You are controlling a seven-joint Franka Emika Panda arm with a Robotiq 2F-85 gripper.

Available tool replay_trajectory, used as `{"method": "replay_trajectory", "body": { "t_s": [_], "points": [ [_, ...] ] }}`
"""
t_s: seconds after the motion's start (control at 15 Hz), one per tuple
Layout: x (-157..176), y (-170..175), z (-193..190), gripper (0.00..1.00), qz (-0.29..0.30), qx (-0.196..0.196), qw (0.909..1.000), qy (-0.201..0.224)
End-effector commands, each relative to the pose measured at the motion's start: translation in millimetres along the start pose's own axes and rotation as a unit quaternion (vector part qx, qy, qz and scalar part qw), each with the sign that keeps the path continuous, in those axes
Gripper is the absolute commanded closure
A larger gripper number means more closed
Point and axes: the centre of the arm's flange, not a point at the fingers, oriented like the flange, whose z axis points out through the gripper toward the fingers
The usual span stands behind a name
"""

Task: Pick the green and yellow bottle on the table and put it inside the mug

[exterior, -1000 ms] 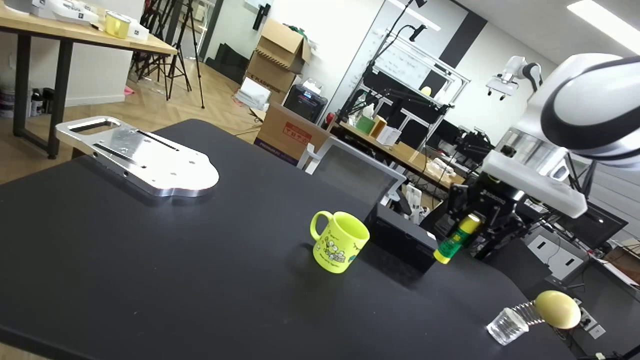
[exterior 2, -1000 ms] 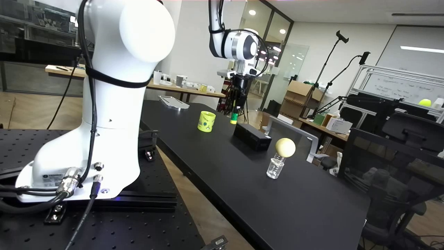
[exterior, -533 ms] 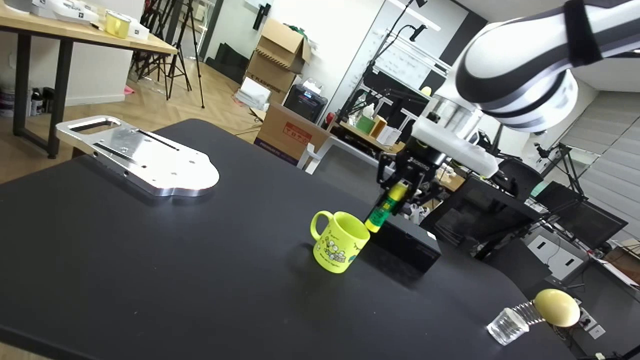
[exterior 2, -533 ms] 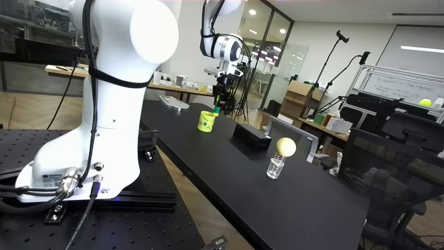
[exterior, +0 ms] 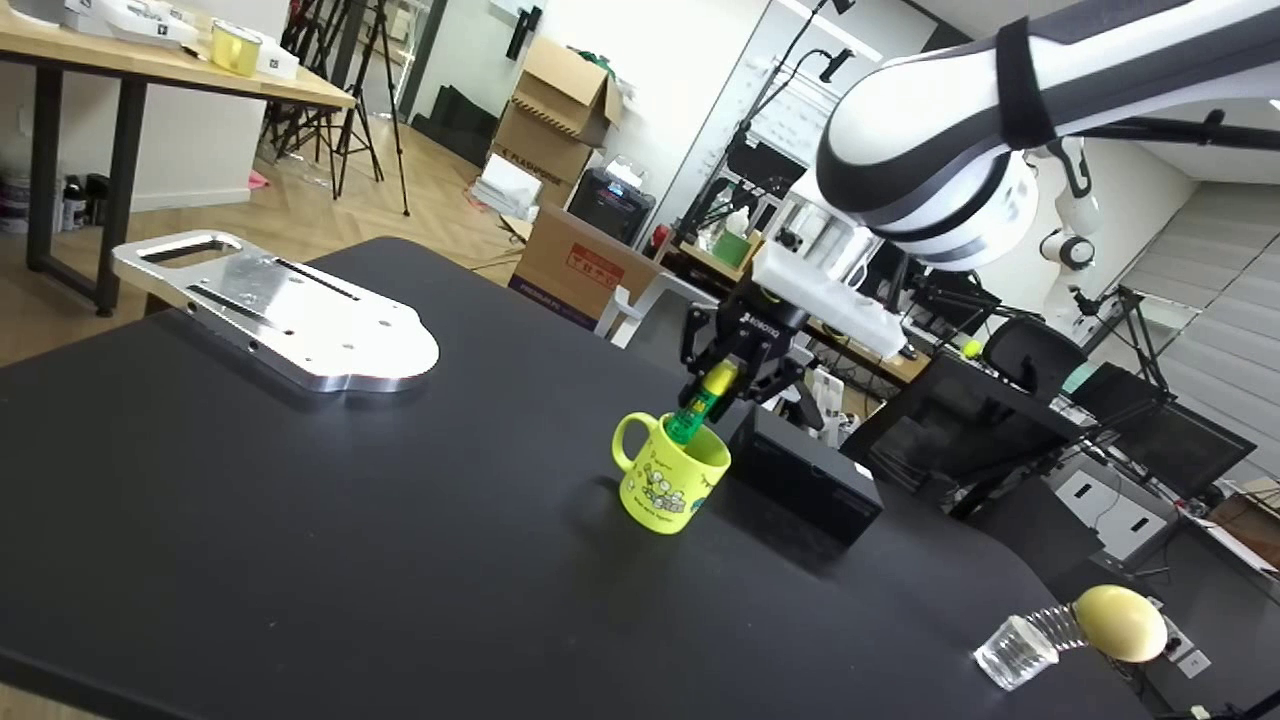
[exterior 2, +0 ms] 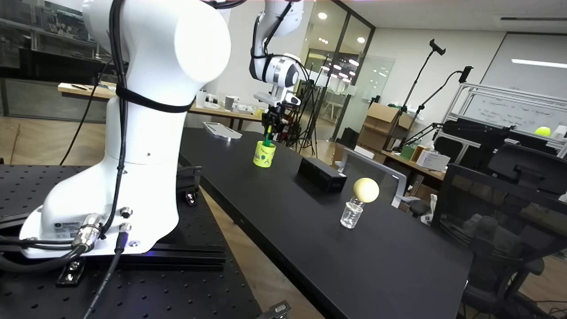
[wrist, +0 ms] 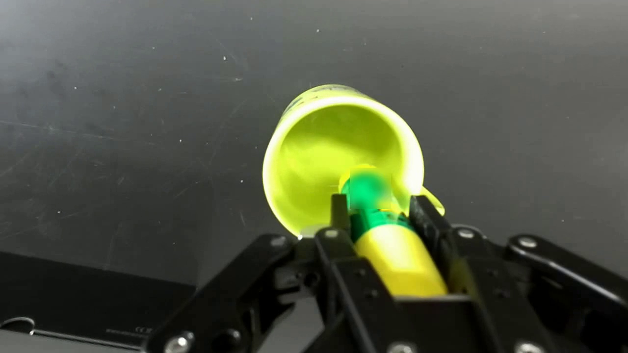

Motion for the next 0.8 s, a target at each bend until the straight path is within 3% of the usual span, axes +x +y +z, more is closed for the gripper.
{"method": "replay_trajectory", "body": {
  "t_s": [0.0, 0.4, 0.6, 0.67, 0.73],
  "points": [
    [17, -2, 11, 0.39, -0.018, 0.004, 0.9998, -0.007],
    [8, 11, -18, 0.0, -0.014, 0.004, 0.9999, 0.0],
    [-4, 40, -47, 0.0, 0.01, -0.021, 0.9997, 0.0],
    [14, 18, -19, 0.0, -0.009, -0.004, 0.9999, 0.003],
    [13, 26, -29, 0.0, -0.004, -0.01, 0.9999, 0.003]
  ]
}}
